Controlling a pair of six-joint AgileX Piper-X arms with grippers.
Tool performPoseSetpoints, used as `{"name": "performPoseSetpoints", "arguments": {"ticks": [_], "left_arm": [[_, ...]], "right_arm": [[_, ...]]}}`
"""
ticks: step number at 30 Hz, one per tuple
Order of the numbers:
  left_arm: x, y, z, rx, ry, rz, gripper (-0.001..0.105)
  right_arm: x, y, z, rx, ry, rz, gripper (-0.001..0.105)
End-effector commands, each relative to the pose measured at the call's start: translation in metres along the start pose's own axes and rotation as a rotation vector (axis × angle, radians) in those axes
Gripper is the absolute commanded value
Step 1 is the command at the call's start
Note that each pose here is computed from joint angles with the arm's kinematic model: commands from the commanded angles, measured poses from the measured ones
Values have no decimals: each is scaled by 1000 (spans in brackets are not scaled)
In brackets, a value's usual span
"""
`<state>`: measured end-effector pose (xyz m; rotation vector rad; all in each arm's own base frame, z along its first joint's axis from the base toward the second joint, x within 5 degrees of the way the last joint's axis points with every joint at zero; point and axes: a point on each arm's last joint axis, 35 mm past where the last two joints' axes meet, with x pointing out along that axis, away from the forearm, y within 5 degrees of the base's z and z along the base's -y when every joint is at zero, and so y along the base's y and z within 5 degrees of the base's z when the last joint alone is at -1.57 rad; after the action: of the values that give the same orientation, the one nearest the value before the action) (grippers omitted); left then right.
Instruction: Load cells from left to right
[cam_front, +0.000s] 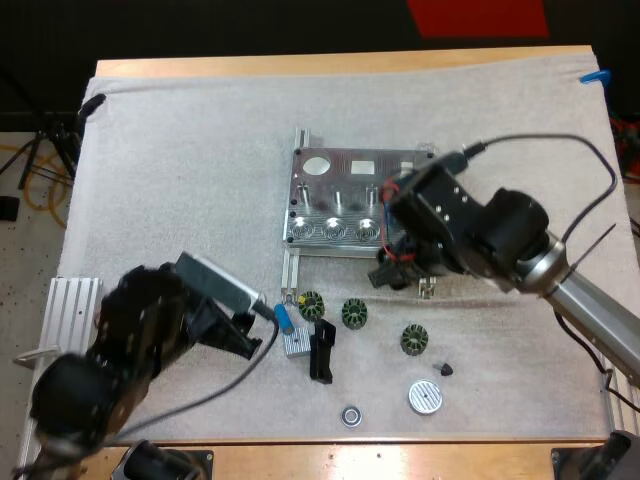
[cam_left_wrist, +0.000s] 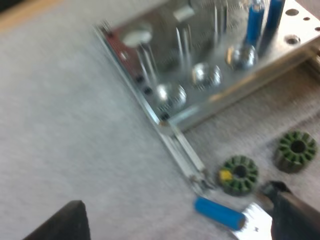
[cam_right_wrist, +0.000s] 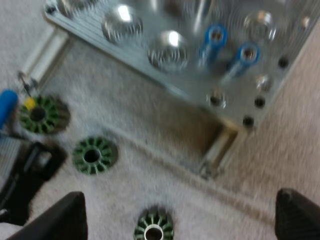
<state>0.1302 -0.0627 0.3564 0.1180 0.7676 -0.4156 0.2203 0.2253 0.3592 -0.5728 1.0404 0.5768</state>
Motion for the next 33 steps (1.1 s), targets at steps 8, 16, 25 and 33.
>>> {"name": "performPoseSetpoints", "arguments": {"ticks": [8,16,25,33], "left_arm": [[66,-7,5,12,247,-192,72],[128,-10,-3,3,464,-161,72],[179,-6,-24,-6,547,-68,72],[210,-3,-41,-5,635,-2,72]], "right_arm": [[16,-5,-30,72,21,-30,74],[19,-9,-31,85,21,-43,74],[19,-9,-30,67,20,-43,74],[19,-9,-30,66,18,-43,74]]}}
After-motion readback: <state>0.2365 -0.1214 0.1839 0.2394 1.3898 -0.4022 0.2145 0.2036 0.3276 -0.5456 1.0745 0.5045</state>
